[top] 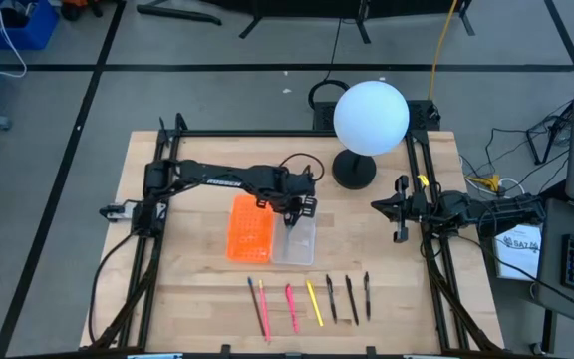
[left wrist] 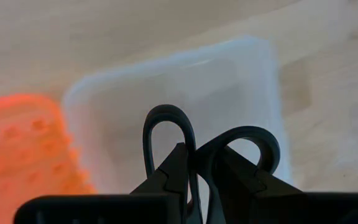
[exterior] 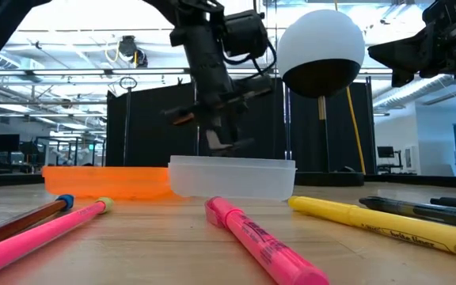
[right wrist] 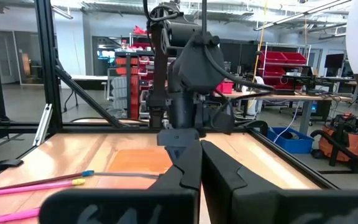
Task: Pick & place school supplies into a supply box
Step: Put the black scissors into the orange supply box
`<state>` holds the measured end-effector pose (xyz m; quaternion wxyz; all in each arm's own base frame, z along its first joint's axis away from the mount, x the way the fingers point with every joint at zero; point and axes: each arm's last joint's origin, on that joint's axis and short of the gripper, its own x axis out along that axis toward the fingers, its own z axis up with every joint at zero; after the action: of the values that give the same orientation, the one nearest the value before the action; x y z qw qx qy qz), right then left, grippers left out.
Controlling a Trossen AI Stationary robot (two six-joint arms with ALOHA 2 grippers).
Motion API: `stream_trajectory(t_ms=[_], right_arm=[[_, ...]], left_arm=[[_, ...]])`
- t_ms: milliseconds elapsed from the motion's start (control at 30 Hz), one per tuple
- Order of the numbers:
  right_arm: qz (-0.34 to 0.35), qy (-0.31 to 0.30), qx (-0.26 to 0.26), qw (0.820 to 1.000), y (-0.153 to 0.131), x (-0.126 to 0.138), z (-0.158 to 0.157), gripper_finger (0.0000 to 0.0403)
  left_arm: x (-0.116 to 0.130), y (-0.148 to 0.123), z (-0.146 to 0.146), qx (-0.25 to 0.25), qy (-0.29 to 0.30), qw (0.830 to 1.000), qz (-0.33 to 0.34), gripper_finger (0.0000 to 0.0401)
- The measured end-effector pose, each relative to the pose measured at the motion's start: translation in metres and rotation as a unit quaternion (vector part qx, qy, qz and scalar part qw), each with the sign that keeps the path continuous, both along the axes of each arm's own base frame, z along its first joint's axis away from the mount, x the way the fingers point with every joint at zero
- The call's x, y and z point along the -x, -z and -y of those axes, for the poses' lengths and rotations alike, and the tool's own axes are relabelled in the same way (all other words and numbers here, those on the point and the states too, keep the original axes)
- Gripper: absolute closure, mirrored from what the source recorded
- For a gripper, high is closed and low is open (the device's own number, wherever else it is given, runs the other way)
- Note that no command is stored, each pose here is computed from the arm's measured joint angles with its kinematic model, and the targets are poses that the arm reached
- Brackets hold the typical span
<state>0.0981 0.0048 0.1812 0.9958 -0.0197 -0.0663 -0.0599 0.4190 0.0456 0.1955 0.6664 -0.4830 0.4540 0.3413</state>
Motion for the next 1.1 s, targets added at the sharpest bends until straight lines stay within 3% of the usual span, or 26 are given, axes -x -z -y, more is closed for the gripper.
stream_trajectory(t_ms=[567, 1100], right_arm=[[-0.006, 0.000, 0.001, 1.000, 0.001, -0.001, 0.000, 0.0403], [-0.008, 0.000, 0.001, 1.000, 0.001, -0.001, 0.000, 0.0403]], left_arm=[[-0.005, 0.031, -0.005, -0.026, 0.000, 0.999, -0.040, 0.0342], [-0.004, 0.033, -0.008, -0.041, -0.002, 0.998, -0.050, 0.0340]])
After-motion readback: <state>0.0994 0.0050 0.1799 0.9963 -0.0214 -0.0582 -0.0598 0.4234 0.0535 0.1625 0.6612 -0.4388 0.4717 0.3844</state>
